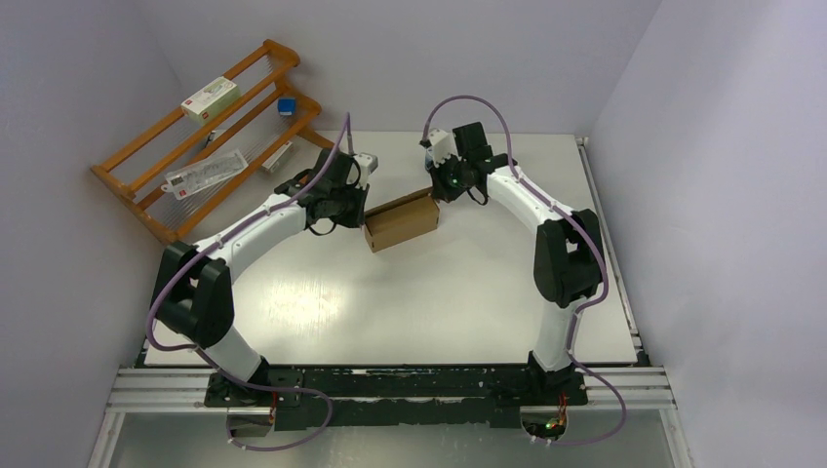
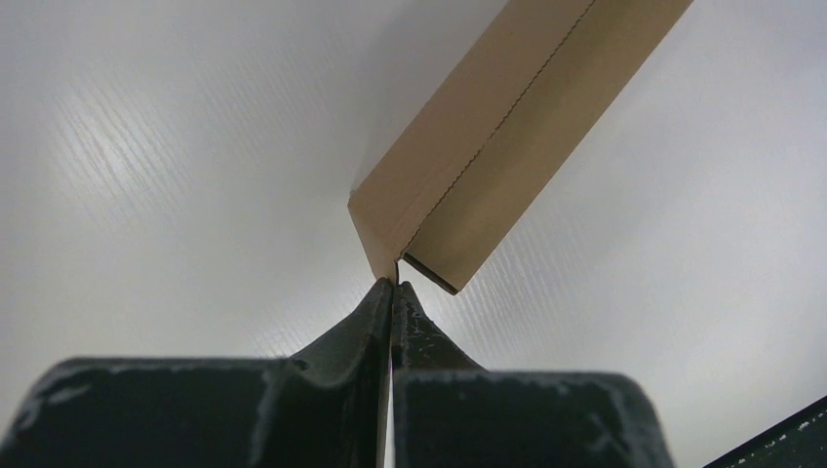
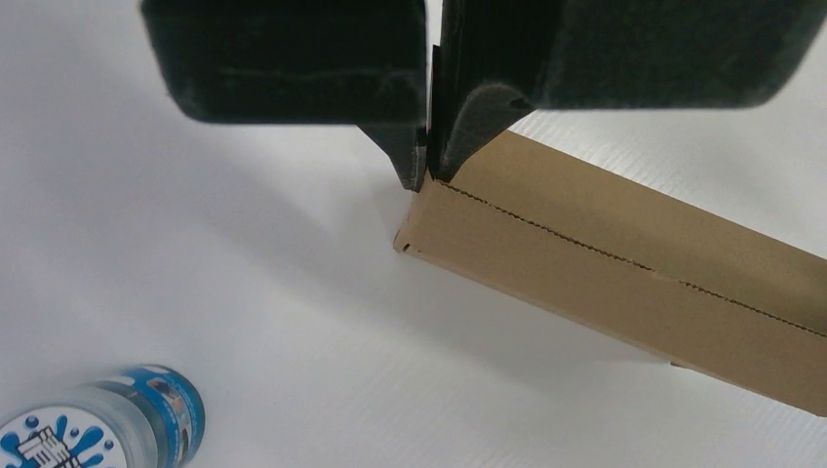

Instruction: Fold the paper box

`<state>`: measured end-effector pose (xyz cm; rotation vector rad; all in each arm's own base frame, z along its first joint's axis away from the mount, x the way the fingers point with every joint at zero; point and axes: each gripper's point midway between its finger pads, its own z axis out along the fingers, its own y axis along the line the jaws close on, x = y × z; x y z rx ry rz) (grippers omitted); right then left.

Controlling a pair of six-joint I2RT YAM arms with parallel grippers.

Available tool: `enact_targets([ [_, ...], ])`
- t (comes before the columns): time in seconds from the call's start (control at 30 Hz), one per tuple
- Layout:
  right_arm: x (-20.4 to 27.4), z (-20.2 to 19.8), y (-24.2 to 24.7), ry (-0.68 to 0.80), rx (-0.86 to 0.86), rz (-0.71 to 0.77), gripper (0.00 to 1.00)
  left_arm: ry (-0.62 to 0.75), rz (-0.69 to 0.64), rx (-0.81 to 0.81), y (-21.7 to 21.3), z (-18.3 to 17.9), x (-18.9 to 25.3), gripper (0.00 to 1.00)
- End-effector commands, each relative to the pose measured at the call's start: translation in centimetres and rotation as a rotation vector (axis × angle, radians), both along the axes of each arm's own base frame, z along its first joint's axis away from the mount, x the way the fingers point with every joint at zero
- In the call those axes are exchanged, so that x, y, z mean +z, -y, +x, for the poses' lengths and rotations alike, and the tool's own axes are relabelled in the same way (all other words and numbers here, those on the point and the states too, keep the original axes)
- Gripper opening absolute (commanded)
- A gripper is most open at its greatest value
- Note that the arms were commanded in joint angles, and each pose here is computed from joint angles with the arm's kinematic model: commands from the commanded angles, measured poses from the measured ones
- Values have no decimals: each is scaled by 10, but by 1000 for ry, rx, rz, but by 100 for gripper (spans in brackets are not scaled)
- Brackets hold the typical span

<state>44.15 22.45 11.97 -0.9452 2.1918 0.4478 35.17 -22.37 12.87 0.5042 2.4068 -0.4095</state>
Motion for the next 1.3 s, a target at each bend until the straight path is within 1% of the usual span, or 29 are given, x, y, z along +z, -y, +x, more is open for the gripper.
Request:
enact_targets([
  [0.0,18,-3,0,-27,-63,-5,0,-19,41,29,-8,0,-3,6],
  [0.43,24,-10,-1,-99,-168,-27,0,-12,88,42,-8,-1,-6,6],
  [0.6,16,-21,-4,-159,-205,-20,0,-22,67,69,-6,-1,-7,6],
  [0.8,5,-34,-8,-196,-237,-18,0,-40,15,121,0,1,-5,6],
  [0.9,3,-37,-8,-182,-258,-33,0,-51,-25,137,6,2,-1,6],
  [1.1,7,-42,-7,-125,-307,-56,0,-71,-58,142,11,4,3,5],
  [1.27,11,-50,-11,-106,-309,-56,0,-105,-97,158,3,9,5,5],
])
